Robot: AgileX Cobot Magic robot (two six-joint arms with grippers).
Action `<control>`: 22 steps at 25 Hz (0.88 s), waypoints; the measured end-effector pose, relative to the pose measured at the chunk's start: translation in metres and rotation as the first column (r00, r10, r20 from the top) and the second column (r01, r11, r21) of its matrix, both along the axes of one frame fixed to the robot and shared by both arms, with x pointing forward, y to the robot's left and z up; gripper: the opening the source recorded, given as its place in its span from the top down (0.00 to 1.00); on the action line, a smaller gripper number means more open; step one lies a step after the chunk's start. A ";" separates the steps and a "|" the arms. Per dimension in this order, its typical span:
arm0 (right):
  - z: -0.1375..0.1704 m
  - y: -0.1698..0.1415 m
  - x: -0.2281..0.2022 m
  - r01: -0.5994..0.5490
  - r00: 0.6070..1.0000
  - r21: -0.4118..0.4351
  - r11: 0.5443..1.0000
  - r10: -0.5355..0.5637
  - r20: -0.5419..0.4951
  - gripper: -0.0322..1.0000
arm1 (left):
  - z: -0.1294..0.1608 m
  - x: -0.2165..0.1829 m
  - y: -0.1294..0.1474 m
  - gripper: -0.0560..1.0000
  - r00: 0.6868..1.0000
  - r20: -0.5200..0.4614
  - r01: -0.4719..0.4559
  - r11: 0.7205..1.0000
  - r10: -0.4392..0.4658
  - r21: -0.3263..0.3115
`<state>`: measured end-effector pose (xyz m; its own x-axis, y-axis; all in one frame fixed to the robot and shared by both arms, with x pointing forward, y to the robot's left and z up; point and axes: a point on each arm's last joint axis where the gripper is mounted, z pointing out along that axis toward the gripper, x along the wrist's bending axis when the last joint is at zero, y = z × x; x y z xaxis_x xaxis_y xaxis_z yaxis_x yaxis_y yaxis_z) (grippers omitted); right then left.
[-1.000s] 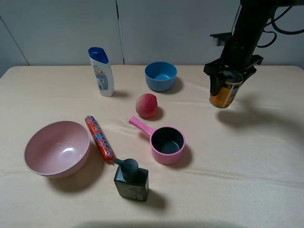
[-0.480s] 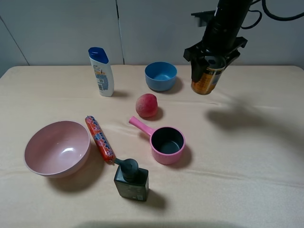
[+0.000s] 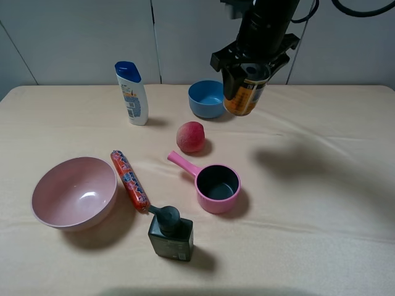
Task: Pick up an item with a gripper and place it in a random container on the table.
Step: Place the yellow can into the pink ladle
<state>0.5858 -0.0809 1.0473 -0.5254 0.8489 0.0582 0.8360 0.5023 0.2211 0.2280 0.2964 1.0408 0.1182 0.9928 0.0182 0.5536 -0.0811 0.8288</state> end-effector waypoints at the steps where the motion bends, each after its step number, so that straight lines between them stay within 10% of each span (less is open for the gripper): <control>1: 0.003 0.003 -0.003 -0.004 1.000 0.004 1.000 0.004 0.005 0.48 | 0.000 0.000 0.000 0.00 1.000 0.000 0.000 1.000 0.000 0.000; 22: 0.002 0.054 -0.058 -0.082 0.996 0.013 0.997 0.082 -0.041 0.48 | 0.000 0.000 0.000 0.00 1.000 0.000 0.000 1.000 0.000 0.000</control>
